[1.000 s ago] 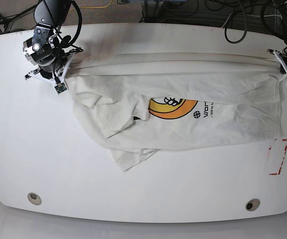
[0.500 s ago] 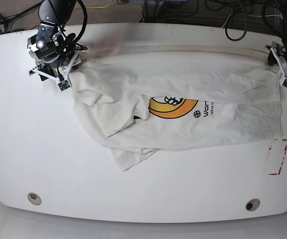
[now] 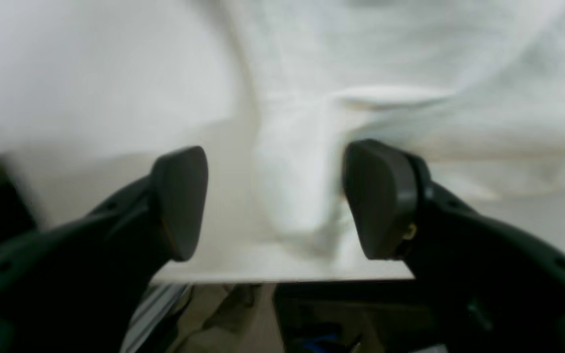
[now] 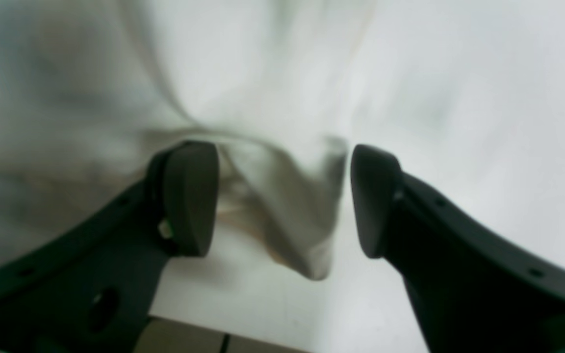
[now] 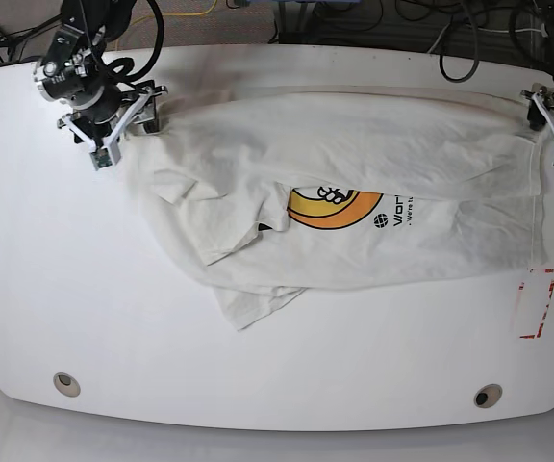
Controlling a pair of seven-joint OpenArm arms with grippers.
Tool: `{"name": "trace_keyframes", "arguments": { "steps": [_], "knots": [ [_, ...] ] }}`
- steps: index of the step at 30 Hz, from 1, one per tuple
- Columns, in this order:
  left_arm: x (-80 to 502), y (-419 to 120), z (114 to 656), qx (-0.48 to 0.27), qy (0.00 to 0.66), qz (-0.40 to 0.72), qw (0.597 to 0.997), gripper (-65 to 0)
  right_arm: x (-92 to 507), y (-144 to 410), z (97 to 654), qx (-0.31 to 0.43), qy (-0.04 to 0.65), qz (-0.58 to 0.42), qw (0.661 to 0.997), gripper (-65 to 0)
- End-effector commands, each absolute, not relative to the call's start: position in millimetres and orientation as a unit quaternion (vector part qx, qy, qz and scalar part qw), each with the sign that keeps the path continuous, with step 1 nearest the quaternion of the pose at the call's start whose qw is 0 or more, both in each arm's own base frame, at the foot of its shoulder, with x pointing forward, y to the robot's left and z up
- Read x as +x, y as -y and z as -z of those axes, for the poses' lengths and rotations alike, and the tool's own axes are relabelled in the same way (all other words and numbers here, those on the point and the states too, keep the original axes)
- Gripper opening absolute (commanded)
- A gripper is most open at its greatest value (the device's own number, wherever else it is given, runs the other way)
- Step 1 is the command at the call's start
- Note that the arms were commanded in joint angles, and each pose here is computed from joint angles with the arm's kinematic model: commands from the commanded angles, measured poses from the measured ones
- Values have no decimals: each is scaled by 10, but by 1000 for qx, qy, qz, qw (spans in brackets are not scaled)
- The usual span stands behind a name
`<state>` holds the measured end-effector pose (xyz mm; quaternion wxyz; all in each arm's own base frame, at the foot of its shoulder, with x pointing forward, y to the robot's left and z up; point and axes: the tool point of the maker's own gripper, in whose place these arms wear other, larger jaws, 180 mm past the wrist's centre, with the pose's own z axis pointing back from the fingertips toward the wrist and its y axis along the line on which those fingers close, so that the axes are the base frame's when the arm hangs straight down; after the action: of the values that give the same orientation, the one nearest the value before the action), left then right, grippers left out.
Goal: Fold the T-shirt properly
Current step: 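Open the right gripper, releasing the shirt corner, then lower the open right gripper onto the shirt corner and close it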
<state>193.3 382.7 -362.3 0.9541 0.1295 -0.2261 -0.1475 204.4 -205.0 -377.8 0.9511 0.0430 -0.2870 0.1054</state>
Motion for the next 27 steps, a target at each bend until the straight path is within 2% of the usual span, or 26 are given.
{"name": "trace_keyframes", "arguments": {
  "steps": [1, 18, 27],
  "knots": [
    [2030, -3923, 3418, 153, 250, 147, 945, -229, 2193, 2126, 3575, 49, 332, -88, 938, -250],
    [2196, -4028, 3189, 171, 290, 121, 934, -229, 2677, 2478, 3284, 1, 347, -67, 935, -252],
    [2207, -4024, 3184, 171, 291, 121, 934, -229, 2904, 2408, 3354, 19, 340, -71, 937, -266]
  ]
}}
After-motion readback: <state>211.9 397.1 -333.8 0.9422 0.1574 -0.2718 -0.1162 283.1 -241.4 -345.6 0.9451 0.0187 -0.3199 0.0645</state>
